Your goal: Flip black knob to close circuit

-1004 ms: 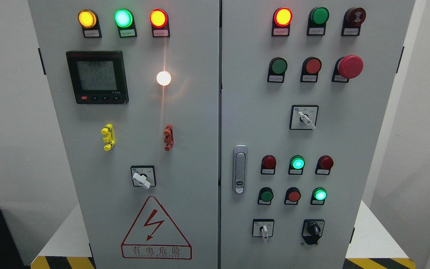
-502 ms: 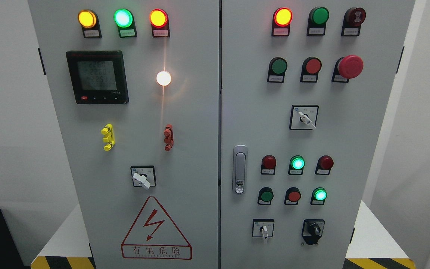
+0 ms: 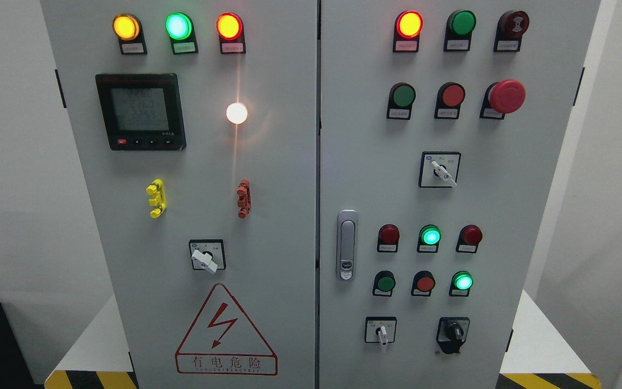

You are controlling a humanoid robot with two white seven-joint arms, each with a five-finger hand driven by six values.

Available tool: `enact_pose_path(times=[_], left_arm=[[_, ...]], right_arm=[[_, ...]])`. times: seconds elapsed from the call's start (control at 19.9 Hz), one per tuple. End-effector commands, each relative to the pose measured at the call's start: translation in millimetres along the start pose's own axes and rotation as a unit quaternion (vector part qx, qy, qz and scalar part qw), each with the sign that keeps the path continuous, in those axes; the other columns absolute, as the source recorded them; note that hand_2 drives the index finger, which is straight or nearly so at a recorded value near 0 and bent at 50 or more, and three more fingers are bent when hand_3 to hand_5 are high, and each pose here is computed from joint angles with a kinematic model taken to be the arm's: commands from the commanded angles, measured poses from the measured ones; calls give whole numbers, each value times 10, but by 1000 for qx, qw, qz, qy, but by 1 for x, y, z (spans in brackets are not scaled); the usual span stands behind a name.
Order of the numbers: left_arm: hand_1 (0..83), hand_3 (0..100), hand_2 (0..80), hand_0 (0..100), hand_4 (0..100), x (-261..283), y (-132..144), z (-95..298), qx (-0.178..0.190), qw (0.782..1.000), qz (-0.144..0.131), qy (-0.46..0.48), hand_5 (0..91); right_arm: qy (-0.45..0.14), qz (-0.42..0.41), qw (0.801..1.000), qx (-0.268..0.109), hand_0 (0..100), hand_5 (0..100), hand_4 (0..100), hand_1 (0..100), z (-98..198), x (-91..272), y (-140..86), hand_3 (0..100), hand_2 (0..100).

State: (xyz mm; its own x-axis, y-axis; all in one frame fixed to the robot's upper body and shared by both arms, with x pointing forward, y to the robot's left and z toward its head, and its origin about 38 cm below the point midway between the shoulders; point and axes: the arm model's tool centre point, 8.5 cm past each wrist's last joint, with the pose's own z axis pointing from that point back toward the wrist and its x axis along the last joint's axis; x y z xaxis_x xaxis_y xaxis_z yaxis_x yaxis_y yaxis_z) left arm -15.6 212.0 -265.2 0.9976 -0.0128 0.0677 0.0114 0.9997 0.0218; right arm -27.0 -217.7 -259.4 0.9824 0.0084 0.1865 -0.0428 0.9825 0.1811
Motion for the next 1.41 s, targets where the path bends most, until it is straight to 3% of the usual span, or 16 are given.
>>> enact_pose_path(times=[0.0,0.1,0.35,0.5,0.6,0.65,0.75,0.85,0.95,1.36], left_arm=[[556,0,0,120,0,0,0,0,0,1000,0,0,0],[556,0,0,120,0,0,0,0,0,1000,0,0,0],[556,0,0,120,0,0,0,0,0,1000,0,0,0],[556,0,0,120,0,0,0,0,0,1000,0,0,0],[556,0,0,120,0,0,0,0,0,1000,0,0,0],[556,0,0,120,0,0,0,0,0,1000,0,0,0],[556,0,0,120,0,0,0,0,0,1000,0,0,0],[556,0,0,120,0,0,0,0,0,1000,0,0,0],[556,0,0,120,0,0,0,0,0,1000,0,0,0],[556,0,0,120,0,0,0,0,0,1000,0,0,0]], right_arm=[[-84,60,994,-21,0,0,0,114,2,79,-15,0,0],[-101,101,989,-39,0,0,0,114,6,103,-23,0,0],[-155,202,963,-90,0,0,32,119,26,169,-38,122,51],[-197,268,935,-127,0,0,127,121,45,210,-40,223,127],[-225,305,912,-154,0,0,261,129,62,237,-42,357,252],[-237,321,901,-169,0,0,278,130,70,248,-42,381,271],[-257,349,879,-197,0,148,424,131,87,269,-42,580,424],[-278,374,856,-225,0,217,466,130,105,288,-40,660,509],[-300,389,836,-246,0,282,520,123,123,305,-36,705,569],[-372,448,734,-350,0,694,789,106,213,370,-20,934,844]])
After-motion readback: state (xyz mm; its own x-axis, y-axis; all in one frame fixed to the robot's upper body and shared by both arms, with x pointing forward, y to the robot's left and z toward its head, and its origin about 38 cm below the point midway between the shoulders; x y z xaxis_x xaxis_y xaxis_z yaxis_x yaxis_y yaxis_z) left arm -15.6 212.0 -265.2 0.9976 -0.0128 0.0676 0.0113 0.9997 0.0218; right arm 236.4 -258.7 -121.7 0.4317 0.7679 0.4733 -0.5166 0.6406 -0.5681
